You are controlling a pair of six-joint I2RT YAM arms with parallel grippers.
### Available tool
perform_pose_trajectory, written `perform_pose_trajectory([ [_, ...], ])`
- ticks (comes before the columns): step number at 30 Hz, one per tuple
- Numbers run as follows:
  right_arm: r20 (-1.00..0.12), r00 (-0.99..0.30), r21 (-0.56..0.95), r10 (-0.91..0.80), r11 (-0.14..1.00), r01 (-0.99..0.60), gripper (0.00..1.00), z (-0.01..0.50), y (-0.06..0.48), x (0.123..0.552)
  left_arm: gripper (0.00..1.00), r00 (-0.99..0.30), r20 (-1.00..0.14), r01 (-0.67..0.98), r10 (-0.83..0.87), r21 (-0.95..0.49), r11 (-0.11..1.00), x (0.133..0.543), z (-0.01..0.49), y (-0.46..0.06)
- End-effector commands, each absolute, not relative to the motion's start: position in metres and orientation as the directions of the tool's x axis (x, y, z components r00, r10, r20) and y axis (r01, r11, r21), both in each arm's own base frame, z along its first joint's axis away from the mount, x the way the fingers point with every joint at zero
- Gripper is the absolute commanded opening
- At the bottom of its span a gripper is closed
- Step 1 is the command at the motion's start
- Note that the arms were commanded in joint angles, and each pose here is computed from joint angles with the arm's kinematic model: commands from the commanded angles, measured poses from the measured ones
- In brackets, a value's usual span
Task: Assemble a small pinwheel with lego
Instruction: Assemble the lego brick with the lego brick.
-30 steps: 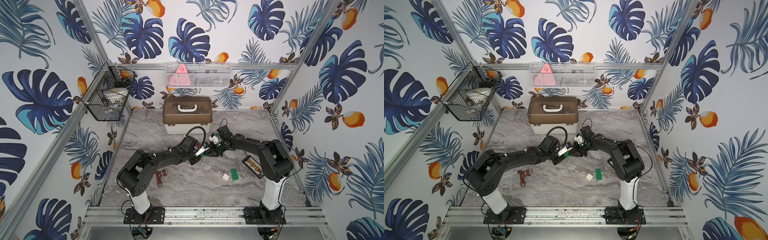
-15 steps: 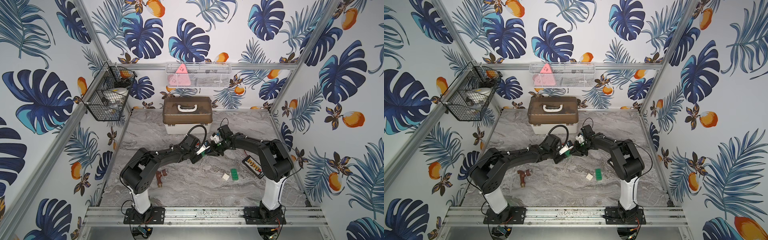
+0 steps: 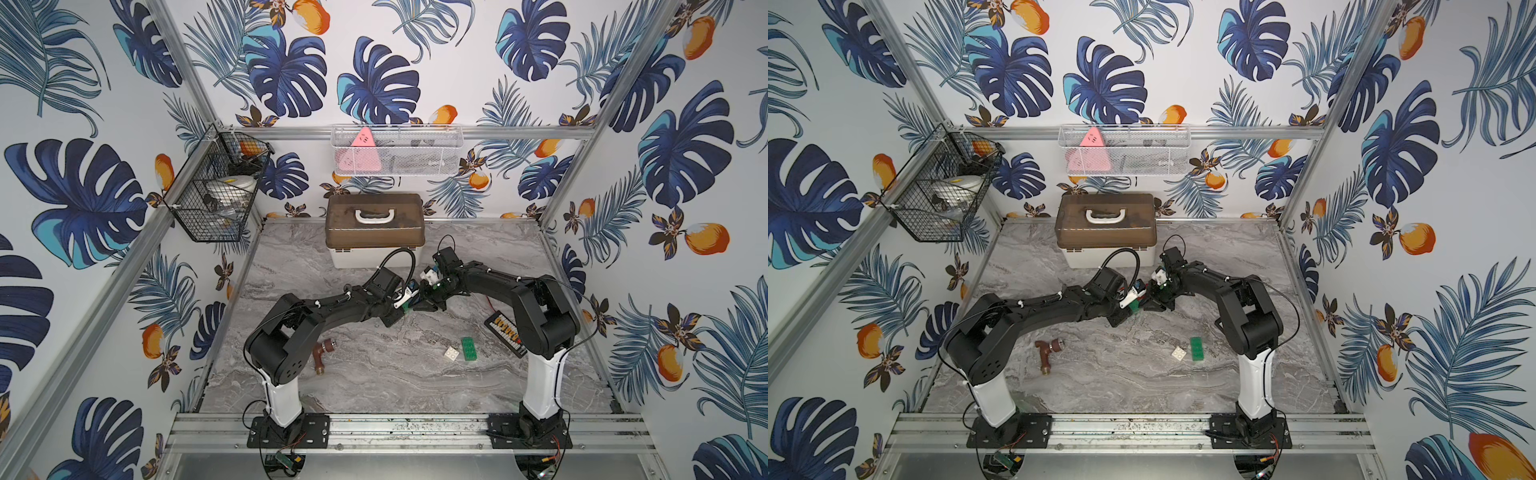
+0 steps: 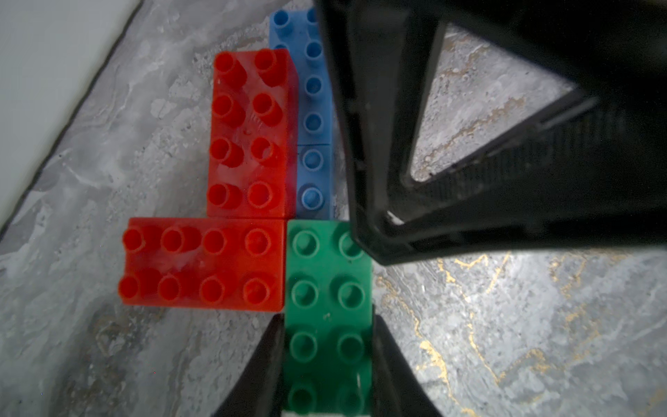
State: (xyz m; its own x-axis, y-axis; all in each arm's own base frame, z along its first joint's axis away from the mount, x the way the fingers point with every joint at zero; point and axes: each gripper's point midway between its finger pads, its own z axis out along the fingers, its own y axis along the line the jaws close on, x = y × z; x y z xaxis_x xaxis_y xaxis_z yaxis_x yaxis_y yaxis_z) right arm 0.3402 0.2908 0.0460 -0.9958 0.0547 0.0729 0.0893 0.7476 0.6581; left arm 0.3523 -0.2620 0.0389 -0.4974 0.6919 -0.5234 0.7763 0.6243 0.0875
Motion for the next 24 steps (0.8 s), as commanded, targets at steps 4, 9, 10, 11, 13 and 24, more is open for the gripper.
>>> perform_pose_trajectory([
  [4, 0.002, -1.000, 0.689, 0.026, 0.725, 0.020, 0.24, 0.050, 0.315, 0.345, 0.00, -0.422, -0.509, 0.852, 0.750, 0.061, 0.520, 0.333, 0.032, -0.288],
  [9, 0.013, -1.000, 0.723, 0.026, 0.690, 0.027, 0.24, 0.054, 0.322, 0.344, 0.00, -0.477, -0.517, 0.836, 0.711, -0.017, 0.549, 0.327, 0.028, -0.297],
  [10, 0.016, -1.000, 0.727, 0.027, 0.686, 0.030, 0.24, 0.054, 0.322, 0.344, 0.00, -0.474, -0.523, 0.835, 0.708, -0.011, 0.551, 0.327, 0.029, -0.297],
  [11, 0.020, -0.999, 0.725, 0.030, 0.688, 0.035, 0.25, 0.053, 0.321, 0.343, 0.00, -0.468, -0.535, 0.833, 0.703, -0.002, 0.553, 0.329, 0.034, -0.296],
  [13, 0.018, -0.999, 0.723, 0.040, 0.690, 0.040, 0.25, 0.053, 0.314, 0.345, 0.00, -0.460, -0.544, 0.833, 0.702, 0.011, 0.554, 0.334, 0.041, -0.293],
  [24, 0.018, -0.996, 0.734, 0.088, 0.675, 0.073, 0.28, 0.065, 0.282, 0.350, 0.38, -0.476, -0.541, 0.822, 0.693, 0.005, 0.569, 0.344, 0.051, -0.286],
])
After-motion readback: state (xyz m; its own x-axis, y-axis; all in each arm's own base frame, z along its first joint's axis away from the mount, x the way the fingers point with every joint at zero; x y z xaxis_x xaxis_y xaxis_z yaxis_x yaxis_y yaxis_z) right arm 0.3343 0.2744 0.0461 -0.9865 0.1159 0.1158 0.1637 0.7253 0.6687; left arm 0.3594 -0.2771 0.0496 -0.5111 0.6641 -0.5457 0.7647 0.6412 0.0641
